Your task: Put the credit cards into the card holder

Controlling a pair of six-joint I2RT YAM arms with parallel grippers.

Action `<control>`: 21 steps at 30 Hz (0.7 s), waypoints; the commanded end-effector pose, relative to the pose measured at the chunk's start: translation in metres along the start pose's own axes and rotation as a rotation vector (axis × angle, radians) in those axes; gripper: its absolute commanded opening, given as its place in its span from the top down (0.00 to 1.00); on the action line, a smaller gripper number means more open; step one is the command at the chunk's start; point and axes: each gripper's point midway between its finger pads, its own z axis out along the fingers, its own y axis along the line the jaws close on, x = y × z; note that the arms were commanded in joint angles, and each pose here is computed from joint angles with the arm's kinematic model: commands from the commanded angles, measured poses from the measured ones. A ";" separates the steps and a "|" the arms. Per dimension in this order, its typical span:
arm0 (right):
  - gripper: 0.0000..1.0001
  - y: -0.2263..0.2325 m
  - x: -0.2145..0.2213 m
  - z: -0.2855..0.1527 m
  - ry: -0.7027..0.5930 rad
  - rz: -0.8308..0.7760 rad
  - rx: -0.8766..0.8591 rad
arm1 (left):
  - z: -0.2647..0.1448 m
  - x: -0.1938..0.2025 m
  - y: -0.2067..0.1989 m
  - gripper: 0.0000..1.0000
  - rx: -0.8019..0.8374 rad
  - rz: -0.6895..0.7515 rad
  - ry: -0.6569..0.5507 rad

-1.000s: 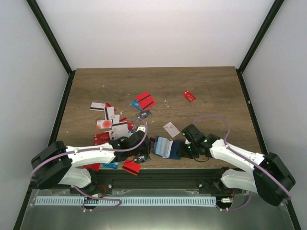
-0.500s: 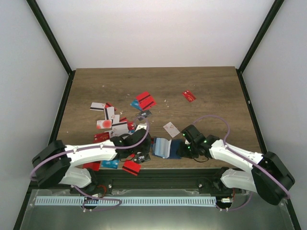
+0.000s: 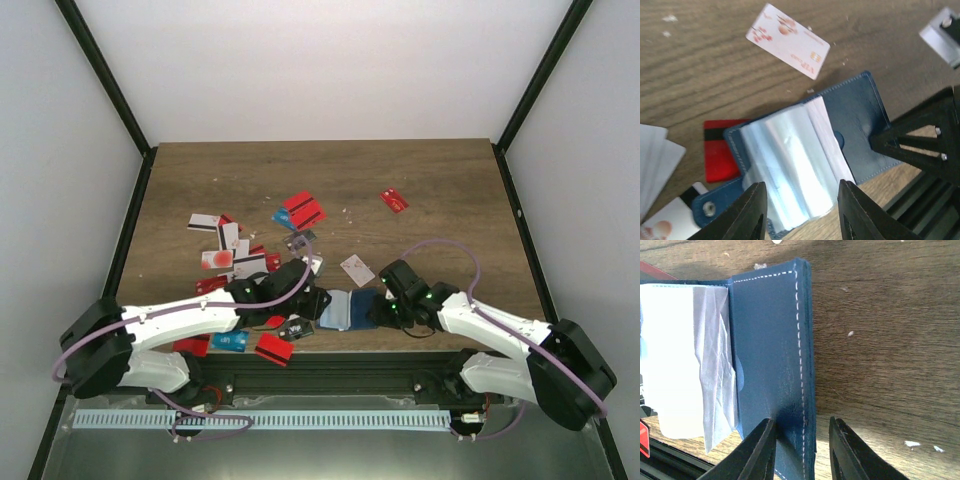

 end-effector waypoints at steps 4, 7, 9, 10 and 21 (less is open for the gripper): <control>0.68 0.001 -0.002 0.000 -0.023 -0.020 -0.009 | 0.023 0.022 -0.031 0.56 0.178 0.013 0.103; 0.68 0.001 -0.002 0.001 -0.021 -0.021 -0.008 | 0.034 0.028 -0.026 0.50 0.157 0.000 0.129; 0.68 0.001 -0.002 0.001 -0.022 -0.024 -0.010 | 0.038 0.031 -0.023 0.46 0.142 -0.006 0.139; 0.68 0.001 -0.001 0.001 -0.021 -0.024 -0.009 | 0.041 0.033 -0.021 0.44 0.137 -0.009 0.145; 0.68 -0.002 0.000 0.003 -0.018 -0.030 -0.004 | 0.065 0.048 -0.019 0.38 0.125 -0.009 0.209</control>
